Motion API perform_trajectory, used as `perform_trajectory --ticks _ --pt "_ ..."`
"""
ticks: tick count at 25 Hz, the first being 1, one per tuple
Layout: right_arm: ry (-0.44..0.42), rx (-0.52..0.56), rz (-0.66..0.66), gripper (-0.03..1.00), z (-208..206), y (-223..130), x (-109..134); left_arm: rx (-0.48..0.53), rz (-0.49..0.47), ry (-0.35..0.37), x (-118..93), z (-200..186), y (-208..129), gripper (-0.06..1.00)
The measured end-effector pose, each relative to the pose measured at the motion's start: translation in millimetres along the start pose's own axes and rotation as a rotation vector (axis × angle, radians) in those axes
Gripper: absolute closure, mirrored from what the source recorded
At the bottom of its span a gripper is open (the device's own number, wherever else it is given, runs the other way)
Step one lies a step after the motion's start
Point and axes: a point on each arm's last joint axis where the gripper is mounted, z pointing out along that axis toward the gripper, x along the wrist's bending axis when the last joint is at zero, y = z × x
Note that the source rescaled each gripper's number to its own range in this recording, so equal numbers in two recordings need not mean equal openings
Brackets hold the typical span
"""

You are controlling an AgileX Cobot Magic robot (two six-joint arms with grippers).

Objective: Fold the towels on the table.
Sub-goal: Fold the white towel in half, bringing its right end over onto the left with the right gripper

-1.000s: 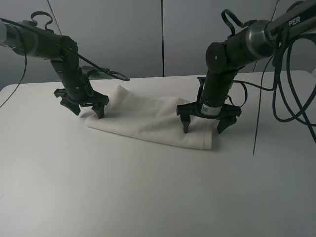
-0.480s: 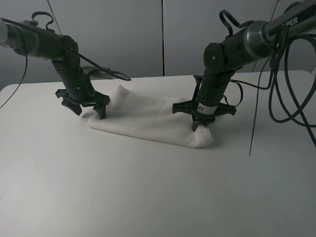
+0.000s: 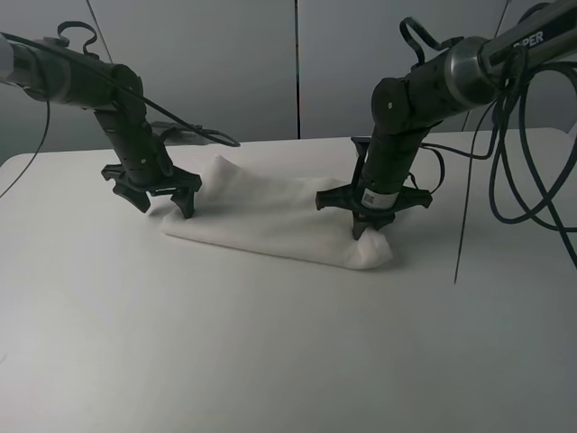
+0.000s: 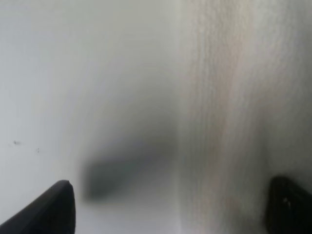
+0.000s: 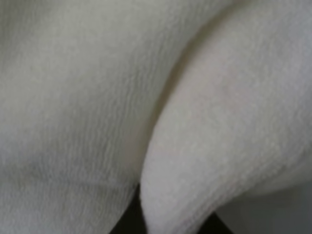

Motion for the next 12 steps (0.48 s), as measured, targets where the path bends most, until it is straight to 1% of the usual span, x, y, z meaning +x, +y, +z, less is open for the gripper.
perform_trajectory --ticks 4,7,12 --pt "-0.032 0.025 -0.024 0.95 -0.4 -2.0 -2.8 0.005 -0.004 -0.005 -0.5 0.0 -0.4 -0.05" --pt "-0.041 0.041 -0.030 0.95 -0.4 -3.4 -3.7 0.007 -0.007 -0.009 -0.8 0.0 -0.6 -0.05" --pt "-0.003 0.054 -0.044 0.95 -4.3 -4.5 -1.5 0.007 -0.007 -0.009 -0.9 0.0 -0.6 -0.06"
